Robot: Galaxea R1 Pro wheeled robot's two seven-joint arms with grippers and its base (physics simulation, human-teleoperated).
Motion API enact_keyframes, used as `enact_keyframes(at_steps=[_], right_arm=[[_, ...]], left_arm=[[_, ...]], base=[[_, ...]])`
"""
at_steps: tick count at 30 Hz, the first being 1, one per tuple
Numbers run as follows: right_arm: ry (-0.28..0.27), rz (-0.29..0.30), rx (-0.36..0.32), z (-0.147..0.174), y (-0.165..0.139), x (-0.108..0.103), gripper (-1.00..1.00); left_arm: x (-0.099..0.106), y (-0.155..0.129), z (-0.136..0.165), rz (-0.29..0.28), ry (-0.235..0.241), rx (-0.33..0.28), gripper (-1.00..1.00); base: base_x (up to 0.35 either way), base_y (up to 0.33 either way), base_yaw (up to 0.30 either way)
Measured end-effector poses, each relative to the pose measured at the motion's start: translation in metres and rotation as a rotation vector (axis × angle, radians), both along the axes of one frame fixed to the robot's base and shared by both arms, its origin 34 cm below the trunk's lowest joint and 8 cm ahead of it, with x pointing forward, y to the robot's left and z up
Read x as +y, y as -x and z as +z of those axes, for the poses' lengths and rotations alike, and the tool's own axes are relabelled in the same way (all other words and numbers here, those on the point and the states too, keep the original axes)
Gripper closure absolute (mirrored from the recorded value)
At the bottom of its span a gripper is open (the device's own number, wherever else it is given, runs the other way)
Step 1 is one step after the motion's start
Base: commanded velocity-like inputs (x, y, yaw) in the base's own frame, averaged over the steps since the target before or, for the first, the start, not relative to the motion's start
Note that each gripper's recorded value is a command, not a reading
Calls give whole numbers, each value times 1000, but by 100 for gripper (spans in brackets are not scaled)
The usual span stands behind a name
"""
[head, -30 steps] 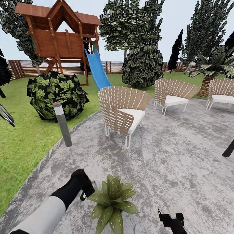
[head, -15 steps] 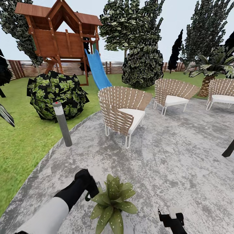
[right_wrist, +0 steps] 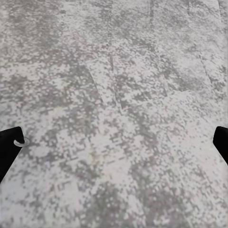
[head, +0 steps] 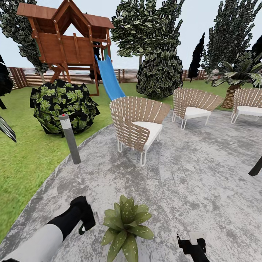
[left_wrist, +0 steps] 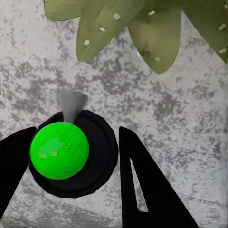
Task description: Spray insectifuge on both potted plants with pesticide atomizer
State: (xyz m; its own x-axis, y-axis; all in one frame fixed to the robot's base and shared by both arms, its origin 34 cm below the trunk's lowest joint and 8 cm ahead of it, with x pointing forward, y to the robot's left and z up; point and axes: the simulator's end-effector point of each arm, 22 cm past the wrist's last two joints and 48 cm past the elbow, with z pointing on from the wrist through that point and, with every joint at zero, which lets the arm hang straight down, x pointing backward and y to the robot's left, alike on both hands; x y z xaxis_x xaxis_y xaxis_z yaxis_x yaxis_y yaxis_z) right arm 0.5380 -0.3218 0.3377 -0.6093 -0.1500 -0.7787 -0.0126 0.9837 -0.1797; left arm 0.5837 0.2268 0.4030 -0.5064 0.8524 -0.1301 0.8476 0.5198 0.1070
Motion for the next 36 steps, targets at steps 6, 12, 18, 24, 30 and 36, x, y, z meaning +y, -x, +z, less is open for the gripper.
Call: enact_keyframes(at_steps=[6, 12, 18, 24, 30, 36], right_arm=[[0, 0, 0, 0, 0, 0, -100], [0, 0, 0, 0, 0, 0, -100], [0, 0, 1, 0, 1, 0, -100], [0, 0, 0, 0, 0, 0, -100], [0, 0, 0, 0, 0, 0, -100], [0, 0, 0, 0, 0, 0, -100]], left_arm=[[-52, -13, 24, -36, 93, -9, 100], [-37, -9, 24, -50, 85, 7, 100], [-20, 1, 13, -31, 66, 42, 100], [-56, 1, 16, -64, 95, 34, 100], [-75, -1, 21, -78, 114, 20, 100], [-52, -3, 18, -61, 86, 22, 100]], base=[[0, 0, 0], [0, 0, 0], [0, 0, 0], [0, 0, 0], [0, 0, 0], [0, 0, 0]])
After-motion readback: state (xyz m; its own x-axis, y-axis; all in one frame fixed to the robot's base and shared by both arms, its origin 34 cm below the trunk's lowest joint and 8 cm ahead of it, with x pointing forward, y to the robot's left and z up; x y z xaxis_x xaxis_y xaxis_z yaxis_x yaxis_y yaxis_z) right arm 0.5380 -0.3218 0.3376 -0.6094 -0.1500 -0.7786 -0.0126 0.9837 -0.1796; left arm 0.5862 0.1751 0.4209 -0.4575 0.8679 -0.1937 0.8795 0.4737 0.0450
